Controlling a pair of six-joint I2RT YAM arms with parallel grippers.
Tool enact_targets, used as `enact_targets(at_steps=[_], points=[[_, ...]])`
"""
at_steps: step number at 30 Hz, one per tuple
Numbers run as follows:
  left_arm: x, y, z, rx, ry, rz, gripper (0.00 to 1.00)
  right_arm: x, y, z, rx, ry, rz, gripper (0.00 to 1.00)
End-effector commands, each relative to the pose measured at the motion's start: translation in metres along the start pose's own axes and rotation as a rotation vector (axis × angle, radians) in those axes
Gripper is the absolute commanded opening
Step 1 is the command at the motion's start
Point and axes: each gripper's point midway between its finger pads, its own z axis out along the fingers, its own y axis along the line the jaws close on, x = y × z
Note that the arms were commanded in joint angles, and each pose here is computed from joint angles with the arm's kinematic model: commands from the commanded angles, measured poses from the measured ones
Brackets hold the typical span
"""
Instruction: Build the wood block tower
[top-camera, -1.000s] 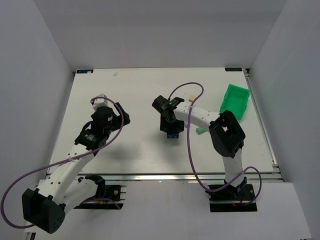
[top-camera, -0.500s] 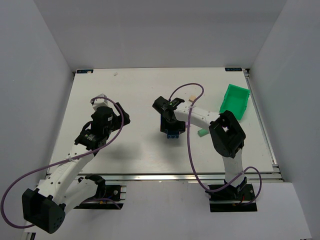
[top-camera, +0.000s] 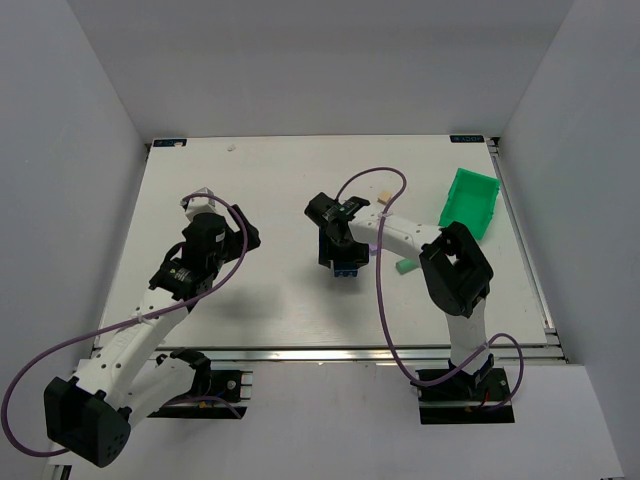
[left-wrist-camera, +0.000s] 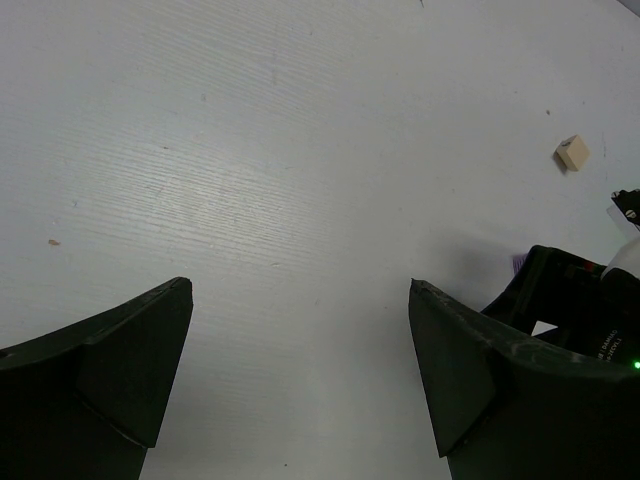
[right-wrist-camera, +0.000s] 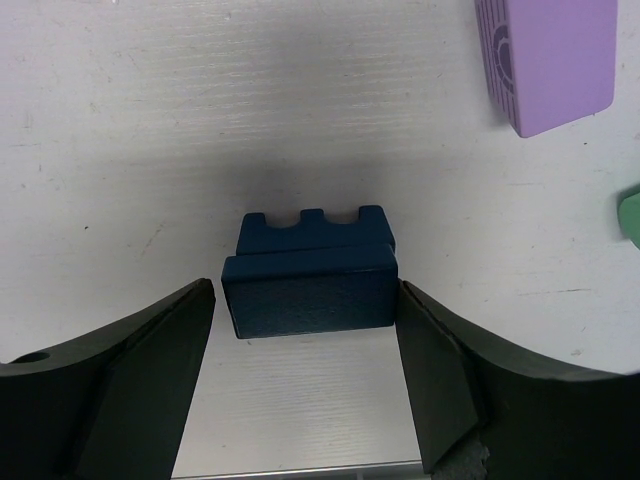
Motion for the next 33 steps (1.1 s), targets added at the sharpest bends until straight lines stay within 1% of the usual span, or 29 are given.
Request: enact_targets(at_steps=[1, 13, 20, 29, 33], points=[[0.001, 0.001, 0.001, -0.001, -0.004, 0.01, 0.98, -0.007, 0.001, -0.017, -0.032, -0.04, 0.013, 0.77], [0.0, 0.0, 0.001, 0.001, -0.006, 0.008, 0.98, -0.007, -0.014, -0.019, 0.037, -0.053, 0.026, 0.77], [0.0, 0.0, 0.002, 0.001, -0.006, 0.009, 0.98, -0.004, -0.017, -0.019, 0.041, -0.047, 0.025, 0.77], [-0.001, -0.001, 0.001, 0.003, -0.01, 0.008, 0.98, -0.005, -0.013, -0.02, 0.017, -0.053, 0.019, 0.77], [0.0, -0.001, 0.002, 0.004, -0.008, 0.008, 0.98, -0.012, -0.005, -0.028, -0.039, -0.08, 0.007, 0.78]])
